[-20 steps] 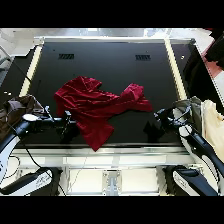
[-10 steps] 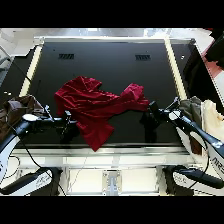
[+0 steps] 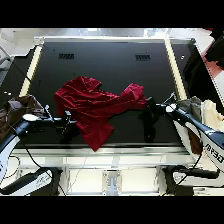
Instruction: Fold the shirts.
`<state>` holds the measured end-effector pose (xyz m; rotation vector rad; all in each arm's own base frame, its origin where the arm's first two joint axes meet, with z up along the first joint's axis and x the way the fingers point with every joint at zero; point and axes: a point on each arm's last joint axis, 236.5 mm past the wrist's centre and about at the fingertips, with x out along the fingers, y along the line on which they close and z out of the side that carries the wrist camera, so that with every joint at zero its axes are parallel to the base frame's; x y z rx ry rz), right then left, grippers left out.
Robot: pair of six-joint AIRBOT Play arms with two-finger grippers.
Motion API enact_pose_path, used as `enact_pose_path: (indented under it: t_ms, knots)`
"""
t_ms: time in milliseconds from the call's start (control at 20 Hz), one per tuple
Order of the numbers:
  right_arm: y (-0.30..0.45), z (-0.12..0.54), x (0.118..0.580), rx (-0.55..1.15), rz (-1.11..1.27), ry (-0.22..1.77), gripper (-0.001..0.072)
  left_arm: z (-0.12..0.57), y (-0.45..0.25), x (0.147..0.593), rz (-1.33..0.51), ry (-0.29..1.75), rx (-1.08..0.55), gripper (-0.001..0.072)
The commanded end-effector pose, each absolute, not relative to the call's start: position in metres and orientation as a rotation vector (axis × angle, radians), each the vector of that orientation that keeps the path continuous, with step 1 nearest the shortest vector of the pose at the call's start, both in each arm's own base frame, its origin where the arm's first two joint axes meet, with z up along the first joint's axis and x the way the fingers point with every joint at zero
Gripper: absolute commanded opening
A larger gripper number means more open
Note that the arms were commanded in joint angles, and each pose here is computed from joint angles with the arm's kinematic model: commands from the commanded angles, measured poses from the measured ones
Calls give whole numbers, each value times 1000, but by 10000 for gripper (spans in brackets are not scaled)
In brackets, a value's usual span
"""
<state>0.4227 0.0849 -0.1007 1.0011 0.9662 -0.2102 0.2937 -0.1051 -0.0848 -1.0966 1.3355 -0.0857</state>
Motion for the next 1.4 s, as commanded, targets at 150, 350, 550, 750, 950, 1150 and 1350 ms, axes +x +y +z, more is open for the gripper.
enact_pose_path:
  t_ms: [150,350,550,750,950,1150,1350]
  knots:
    - [92,36,454,752,79,744,14,-10,-84,328,-225,1065,-913,13]
    - [91,158,391,415,243,632,14,132,-61,335,-307,648,-621,13]
    - [83,273,278,231,303,426,14,270,-25,289,-148,311,-406,12]
    - [80,393,177,195,350,61,13,411,1,223,25,-12,-202,12]
    - [77,447,151,138,354,-51,13,495,-2,203,34,-161,-108,11]
    - [75,406,227,90,318,153,13,403,12,294,-36,254,-207,11]
    - [82,266,338,104,310,615,14,221,14,367,-153,884,-302,12]
